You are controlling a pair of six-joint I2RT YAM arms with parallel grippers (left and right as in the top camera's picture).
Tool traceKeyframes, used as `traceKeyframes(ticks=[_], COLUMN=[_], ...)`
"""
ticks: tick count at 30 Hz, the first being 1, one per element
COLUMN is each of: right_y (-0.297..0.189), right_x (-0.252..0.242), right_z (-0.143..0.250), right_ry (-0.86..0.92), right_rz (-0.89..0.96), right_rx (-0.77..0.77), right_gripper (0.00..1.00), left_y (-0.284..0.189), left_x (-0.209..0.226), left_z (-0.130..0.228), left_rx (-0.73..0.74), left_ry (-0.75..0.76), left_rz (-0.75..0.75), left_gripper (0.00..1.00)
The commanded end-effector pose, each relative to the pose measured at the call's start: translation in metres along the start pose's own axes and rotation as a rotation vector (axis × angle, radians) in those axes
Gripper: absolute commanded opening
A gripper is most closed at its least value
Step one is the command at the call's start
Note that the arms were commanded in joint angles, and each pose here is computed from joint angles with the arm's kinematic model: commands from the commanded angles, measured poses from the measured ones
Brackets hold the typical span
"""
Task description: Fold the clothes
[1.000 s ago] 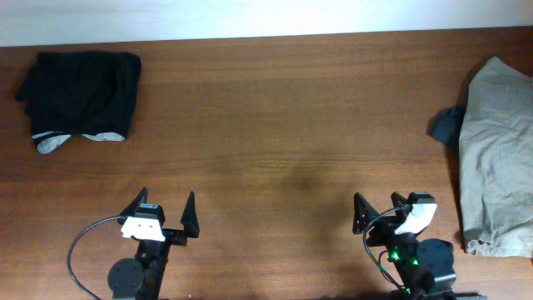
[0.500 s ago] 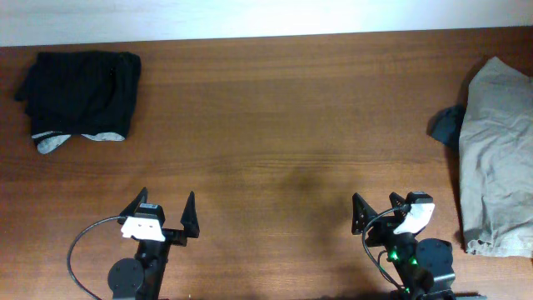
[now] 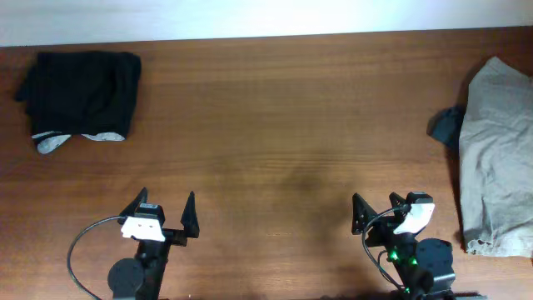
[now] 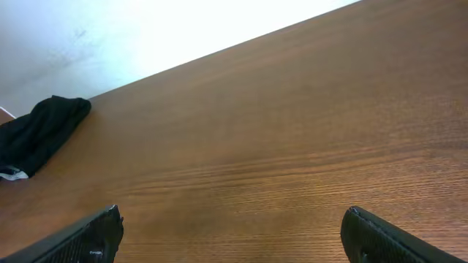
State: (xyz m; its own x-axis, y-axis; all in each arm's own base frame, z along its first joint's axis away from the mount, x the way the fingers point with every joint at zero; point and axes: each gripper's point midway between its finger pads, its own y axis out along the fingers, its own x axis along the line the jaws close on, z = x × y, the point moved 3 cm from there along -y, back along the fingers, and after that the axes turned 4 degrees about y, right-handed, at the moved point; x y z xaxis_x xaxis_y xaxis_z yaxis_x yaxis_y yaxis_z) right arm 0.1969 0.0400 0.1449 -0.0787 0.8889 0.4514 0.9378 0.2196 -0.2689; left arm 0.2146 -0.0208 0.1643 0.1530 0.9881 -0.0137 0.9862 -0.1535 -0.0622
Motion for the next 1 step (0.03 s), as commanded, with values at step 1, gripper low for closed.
traceKeyframes(ticks=[1], right_y=[0.0005], right_x=[-0.0008], right_z=[0.0009], right_ry=[0.006], right_rz=[-0.004], right_rx=[-0.004], right_gripper=[0.99], left_y=[0.0003], left_x=[0.0012], left_z=[0.0024], left_rx=[0.001], left_ry=[-0.013], left_rz=[-0.008], left_gripper=[0.99])
